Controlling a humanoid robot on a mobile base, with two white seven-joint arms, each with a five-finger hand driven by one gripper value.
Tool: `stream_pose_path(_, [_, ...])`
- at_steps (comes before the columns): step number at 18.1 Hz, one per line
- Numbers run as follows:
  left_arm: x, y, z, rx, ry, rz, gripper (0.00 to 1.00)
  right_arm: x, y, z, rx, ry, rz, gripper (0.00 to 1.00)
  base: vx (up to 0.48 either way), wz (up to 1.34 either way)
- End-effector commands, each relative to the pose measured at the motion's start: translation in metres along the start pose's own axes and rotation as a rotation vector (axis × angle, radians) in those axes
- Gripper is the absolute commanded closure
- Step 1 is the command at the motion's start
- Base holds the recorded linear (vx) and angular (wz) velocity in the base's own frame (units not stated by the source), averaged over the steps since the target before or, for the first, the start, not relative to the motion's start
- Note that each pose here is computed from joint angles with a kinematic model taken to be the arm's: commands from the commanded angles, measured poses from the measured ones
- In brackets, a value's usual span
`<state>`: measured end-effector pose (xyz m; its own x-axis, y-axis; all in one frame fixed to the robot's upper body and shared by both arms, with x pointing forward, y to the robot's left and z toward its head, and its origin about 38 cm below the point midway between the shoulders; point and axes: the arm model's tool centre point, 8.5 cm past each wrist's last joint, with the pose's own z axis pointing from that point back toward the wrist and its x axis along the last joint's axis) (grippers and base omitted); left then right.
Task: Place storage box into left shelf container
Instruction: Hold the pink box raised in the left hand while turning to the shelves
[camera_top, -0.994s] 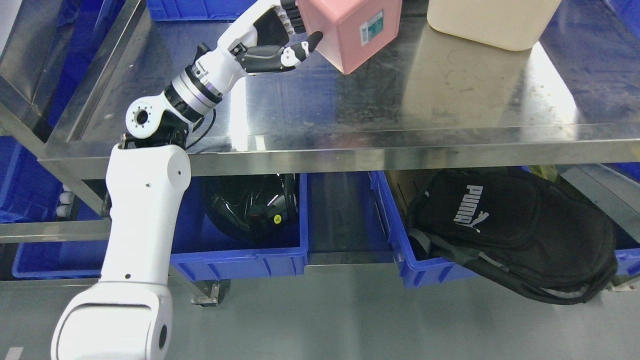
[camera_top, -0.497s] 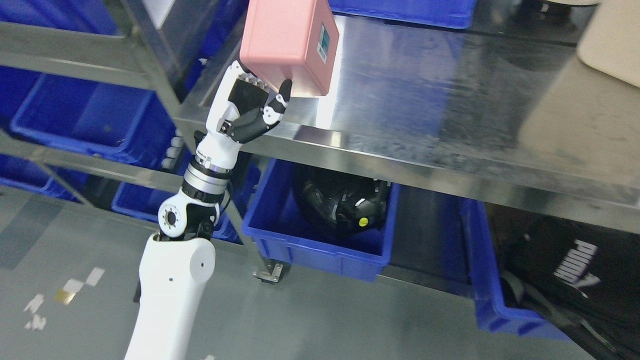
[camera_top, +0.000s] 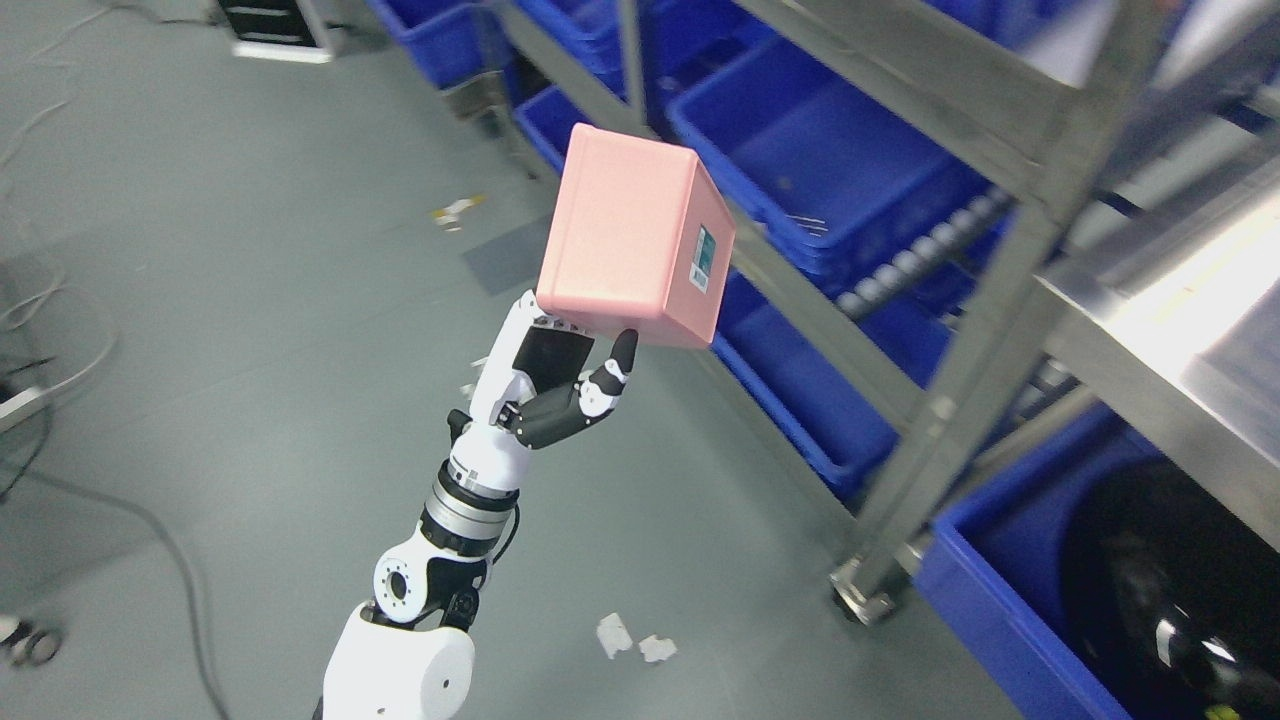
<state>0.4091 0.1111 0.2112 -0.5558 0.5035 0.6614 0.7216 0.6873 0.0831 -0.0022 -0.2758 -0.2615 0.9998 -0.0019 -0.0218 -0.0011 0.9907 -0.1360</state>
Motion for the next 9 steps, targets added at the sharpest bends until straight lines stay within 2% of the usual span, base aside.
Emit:
stream_pose_path(1, [0.003,-0.031,0.043,0.013,0.035,0.035,0.99,0.0,-0.011,-0.001,-0.011,-0.008,-0.004,0.0,0.257,1.44])
stream_pose_path(5, [0.003,-0.031,0.076,0.087,0.068,0.025,0.99,0.0,-0.011,-0.001,-0.011,-0.008,-0.004,0.0,0.327,1.25])
stream_pose_path(9, [0.008,-0.021,0.09,0.133,0.076,-0.001,0.99,0.0,-0.011,-0.001,-0.011,-0.008,-0.004,0.0,0.429,0.78])
